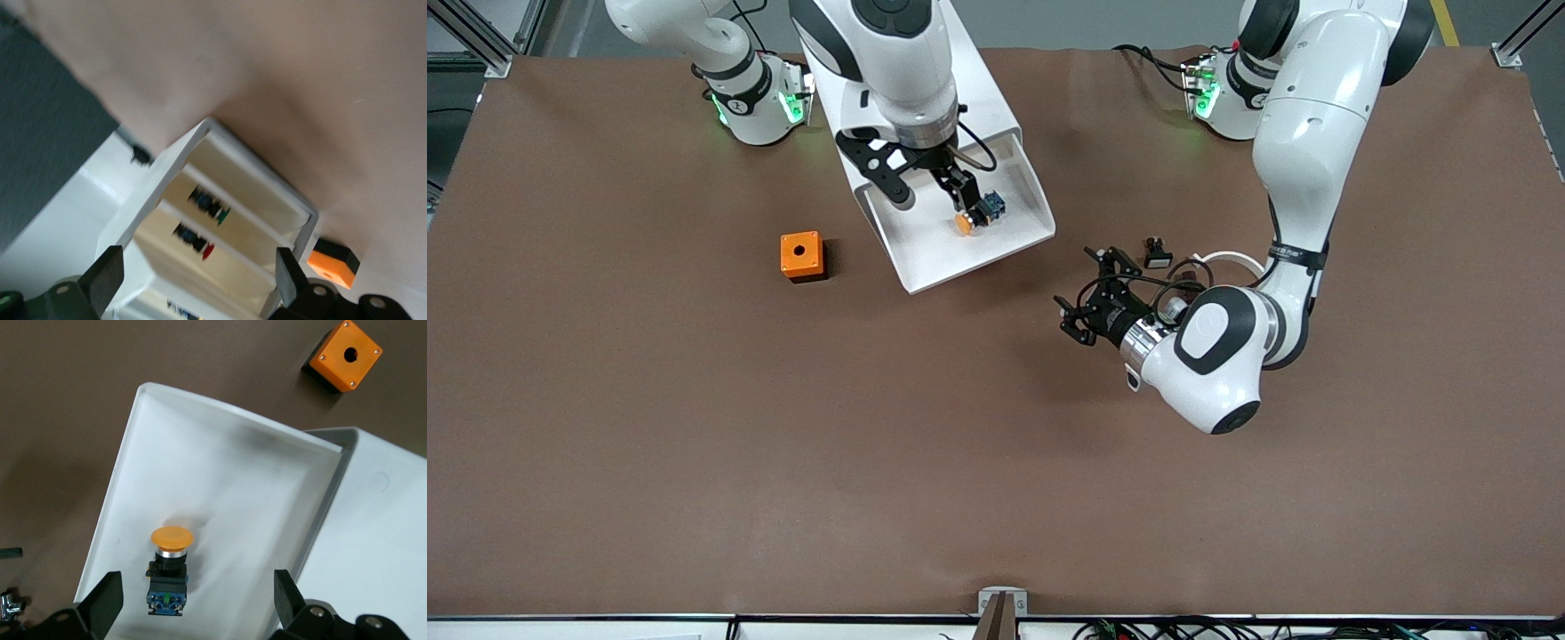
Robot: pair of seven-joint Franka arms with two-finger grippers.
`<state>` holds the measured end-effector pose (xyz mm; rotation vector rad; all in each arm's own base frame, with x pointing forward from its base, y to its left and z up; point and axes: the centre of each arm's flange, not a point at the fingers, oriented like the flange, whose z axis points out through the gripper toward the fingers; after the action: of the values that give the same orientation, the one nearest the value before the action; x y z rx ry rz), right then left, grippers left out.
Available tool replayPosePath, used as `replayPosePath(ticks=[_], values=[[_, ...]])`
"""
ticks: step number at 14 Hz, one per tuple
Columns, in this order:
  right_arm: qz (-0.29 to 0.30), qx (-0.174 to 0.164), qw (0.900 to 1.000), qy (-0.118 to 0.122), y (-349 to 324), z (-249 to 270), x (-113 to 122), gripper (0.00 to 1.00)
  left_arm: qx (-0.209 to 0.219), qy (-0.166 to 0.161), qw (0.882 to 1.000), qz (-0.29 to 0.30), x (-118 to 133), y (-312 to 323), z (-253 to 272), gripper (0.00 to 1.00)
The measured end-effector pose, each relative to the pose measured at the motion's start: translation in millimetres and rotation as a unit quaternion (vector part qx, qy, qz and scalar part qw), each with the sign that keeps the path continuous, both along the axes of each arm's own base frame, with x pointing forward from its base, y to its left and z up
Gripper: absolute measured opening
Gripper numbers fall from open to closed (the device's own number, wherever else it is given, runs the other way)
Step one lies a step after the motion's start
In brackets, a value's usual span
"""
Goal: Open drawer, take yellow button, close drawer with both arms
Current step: 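Lower the right gripper into the drawer and grasp the yellow button, then lift the button with the right gripper while the left gripper pushes the drawer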
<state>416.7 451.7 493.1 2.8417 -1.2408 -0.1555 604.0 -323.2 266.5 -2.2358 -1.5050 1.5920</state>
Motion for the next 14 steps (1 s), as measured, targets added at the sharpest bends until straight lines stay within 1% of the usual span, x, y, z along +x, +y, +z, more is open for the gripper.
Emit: replayPosePath(ticks=[2,3,5,7,9,11,12,14], values=[[-0.004,-0.005,1.000,-0.003,12.9,-14.0,-4.2,1.00,-0.016,-0.061,0.998,-0.030,6.8,0.8,-0.5,1.00],[-0.006,-0.006,1.000,-0.004,20.8,-21.7,-7.6,1.00,-0.022,-0.094,0.994,-0.042,11.3,1.0,-1.2,1.00],[-0.008,-0.011,1.000,-0.004,34.7,-38.1,-14.0,1.00,-0.030,-0.161,0.985,-0.062,23.4,4.6,1.2,1.00],[-0.007,-0.019,1.000,-0.002,42.9,-54.1,-16.0,1.00,-0.031,-0.216,0.973,-0.079,33.5,8.8,13.7,1.00],[-0.005,-0.025,1.000,0.001,49.0,-67.4,-15.1,1.00,-0.018,-0.261,0.959,-0.107,38.0,8.8,27.1,1.00],[-0.004,-0.027,1.000,0.001,52.6,-76.2,-13.5,1.00,0.006,-0.306,0.942,-0.138,37.7,-5.2,35.7,1.00],[-0.004,-0.030,1.000,0.001,53.4,-79.0,-12.4,1.00,0.012,-0.323,0.935,-0.146,36.1,-15.6,38.1,1.00],[-0.003,-0.035,0.999,0.000,53.2,-84.0,-10.4,1.00,0.014,-0.348,0.925,-0.151,33.8,-32.2,39.9,1.00]])
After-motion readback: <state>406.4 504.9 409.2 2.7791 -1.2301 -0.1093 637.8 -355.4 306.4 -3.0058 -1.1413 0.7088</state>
